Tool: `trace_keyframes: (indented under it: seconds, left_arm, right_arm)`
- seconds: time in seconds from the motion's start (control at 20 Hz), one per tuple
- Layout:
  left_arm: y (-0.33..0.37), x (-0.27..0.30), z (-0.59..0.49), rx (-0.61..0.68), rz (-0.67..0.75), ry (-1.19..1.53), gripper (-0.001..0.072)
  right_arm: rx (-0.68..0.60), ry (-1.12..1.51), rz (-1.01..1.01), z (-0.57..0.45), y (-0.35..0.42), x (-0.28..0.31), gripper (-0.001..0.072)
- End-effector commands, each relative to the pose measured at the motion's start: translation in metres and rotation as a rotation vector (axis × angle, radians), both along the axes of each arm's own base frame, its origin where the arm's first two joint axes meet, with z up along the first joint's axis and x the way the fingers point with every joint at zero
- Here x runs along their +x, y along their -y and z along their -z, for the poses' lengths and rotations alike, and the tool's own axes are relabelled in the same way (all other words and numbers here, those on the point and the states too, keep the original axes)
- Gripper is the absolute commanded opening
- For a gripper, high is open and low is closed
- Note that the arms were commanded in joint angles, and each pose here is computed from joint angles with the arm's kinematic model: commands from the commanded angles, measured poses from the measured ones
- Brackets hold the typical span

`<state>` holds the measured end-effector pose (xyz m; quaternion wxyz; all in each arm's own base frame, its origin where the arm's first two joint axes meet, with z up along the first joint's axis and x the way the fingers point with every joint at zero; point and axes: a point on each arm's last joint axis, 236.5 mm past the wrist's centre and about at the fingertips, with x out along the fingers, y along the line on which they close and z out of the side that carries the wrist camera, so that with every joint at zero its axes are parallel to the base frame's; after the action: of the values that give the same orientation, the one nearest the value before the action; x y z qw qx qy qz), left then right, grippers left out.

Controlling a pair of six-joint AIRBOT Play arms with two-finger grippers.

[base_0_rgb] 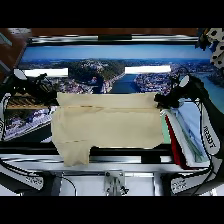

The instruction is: Fold the shirts.

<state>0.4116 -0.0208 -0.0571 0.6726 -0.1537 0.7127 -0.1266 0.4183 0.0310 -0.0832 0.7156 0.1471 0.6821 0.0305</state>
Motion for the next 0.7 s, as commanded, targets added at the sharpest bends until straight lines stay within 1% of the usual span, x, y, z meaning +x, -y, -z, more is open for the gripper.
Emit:
trace_keyframes:
  seconds: [0.0, 0.05, 0.1, 0.15, 0.2, 0.25, 0.45, 0.55, 0.6, 0.65]
  left_arm:
    - [0.000, -0.011, 0.001, -0.004, 0.009, -0.051, 0.0035]
    - [0.000, -0.011, 0.001, -0.004, 0.009, -0.049, 0.0054]
    - [0.000, -0.012, -0.002, -0.006, 0.013, -0.050, 0.0179]
    - [0.000, -0.013, -0.007, -0.006, 0.020, -0.047, 0.0327]
    - [-0.003, -0.012, -0.015, -0.005, 0.024, -0.030, 0.0379]
    - [-0.006, -0.009, -0.026, 0.000, 0.019, -0.003, 0.0402]
    - [-0.018, -0.001, -0.083, 0.030, 0.000, 0.150, 0.0402]
    - [-0.019, -0.005, -0.109, 0.042, 0.002, 0.209, 0.0405]
    - [-0.018, -0.010, -0.123, 0.048, 0.006, 0.233, 0.0417]
    - [-0.017, -0.016, -0.135, 0.052, 0.013, 0.247, 0.0505]
  right_arm:
    - [0.002, -0.026, 0.011, 0.004, -0.001, -0.004, 0.0063]
    - [0.008, -0.025, 0.013, 0.003, -0.002, -0.004, 0.0112]
    - [0.020, -0.020, 0.007, 0.000, -0.004, -0.004, 0.0340]
    - [0.034, -0.022, -0.021, -0.007, -0.006, -0.007, 0.0534]
    - [0.040, -0.016, -0.054, -0.017, -0.007, -0.009, 0.0536]
    - [0.030, -0.003, -0.092, -0.031, -0.006, -0.012, 0.0536]
    - [-0.075, 0.125, -0.132, -0.092, 0.014, -0.015, 0.0536]
    - [-0.129, 0.153, -0.148, -0.115, 0.024, -0.025, 0.0536]
    - [-0.156, 0.149, -0.164, -0.124, 0.030, -0.033, 0.0537]
    - [-0.175, 0.130, -0.187, -0.130, 0.033, -0.044, 0.0536]
